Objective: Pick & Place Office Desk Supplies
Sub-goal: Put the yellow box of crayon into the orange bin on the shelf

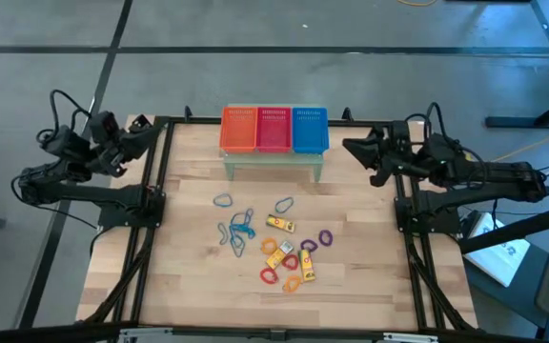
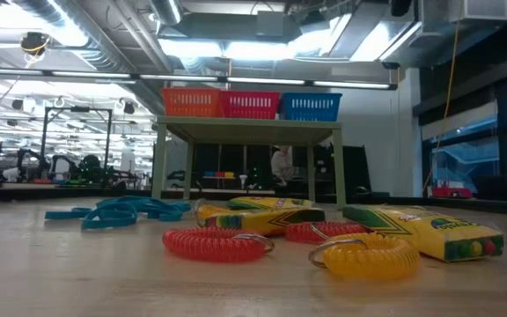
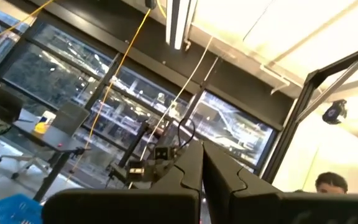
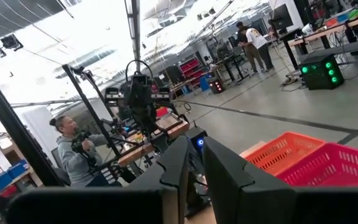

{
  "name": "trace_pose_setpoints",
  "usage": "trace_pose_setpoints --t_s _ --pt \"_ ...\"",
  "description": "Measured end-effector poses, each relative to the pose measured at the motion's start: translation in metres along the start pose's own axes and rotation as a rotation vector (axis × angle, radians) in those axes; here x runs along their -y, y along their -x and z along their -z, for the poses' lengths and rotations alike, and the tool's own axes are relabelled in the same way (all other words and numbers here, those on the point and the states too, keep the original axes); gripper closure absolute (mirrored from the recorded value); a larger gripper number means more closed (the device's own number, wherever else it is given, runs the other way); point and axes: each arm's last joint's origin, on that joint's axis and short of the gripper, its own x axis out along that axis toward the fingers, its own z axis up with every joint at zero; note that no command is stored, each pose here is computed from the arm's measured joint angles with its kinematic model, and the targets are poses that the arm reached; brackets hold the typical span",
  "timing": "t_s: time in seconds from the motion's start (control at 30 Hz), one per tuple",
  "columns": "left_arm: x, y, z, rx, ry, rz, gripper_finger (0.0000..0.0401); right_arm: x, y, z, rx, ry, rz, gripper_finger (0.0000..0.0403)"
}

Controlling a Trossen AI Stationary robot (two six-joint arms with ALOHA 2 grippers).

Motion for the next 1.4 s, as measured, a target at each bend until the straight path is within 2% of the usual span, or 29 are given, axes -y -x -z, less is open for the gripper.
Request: trace_pose_setpoints --t_s 0.3,0.37,0.5,0.57,0.7,0.77,0.87,1.0,1.17,1.3,1.4 --pt "0.004 0.0 -0.008 0.086 0.112 0.047 0.0395 -0.001 -0.003 0.0 0.012 -0.02 -0.006 0.035" --pt "0.005 0.001 -0.009 0.078 0.095 0.069 0.0395 -0.001 -0.003 0.0 0.015 -0.016 -0.008 0.035" --pt "0.004 -0.001 -0.008 0.089 0.029 0.033 0.0395 -0.001 -0.003 0.0 0.014 -0.014 -0.008 0.035" --pt "0.004 -0.002 -0.007 0.079 0.064 0.039 0.0395 -0.001 -0.003 0.0 0.014 -0.012 -0.007 0.035" --pt "0.0 -0.006 -0.002 0.068 0.173 -0.042 0.0395 -0.001 -0.003 0.0 0.015 0.006 -0.008 0.035" --pt "-0.002 -0.013 0.005 0.026 0.151 -0.045 0.0395 -0.001 -0.003 -0.001 0.024 0.032 -0.012 0.035" --pt "-0.006 -0.027 0.016 -0.027 0.096 -0.07 0.0395 -0.002 -0.003 -0.005 0.076 0.073 -0.006 0.035" --pt "-0.016 -0.051 0.034 -0.06 0.08 -0.144 0.0395 -0.005 -0.001 -0.014 0.175 0.081 -0.01 0.035" --pt "-0.042 -0.088 0.079 -0.263 0.135 -0.197 0.0384 -0.009 0.001 -0.022 0.264 0.056 -0.045 0.035" --pt "-0.073 -0.108 0.122 -0.489 0.108 -0.234 0.0351 -0.01 0.002 -0.027 0.315 0.04 -0.047 0.035" --pt "-0.087 -0.123 0.138 -0.58 0.116 -0.216 0.031 -0.011 0.002 -0.028 0.329 0.029 -0.051 0.035"
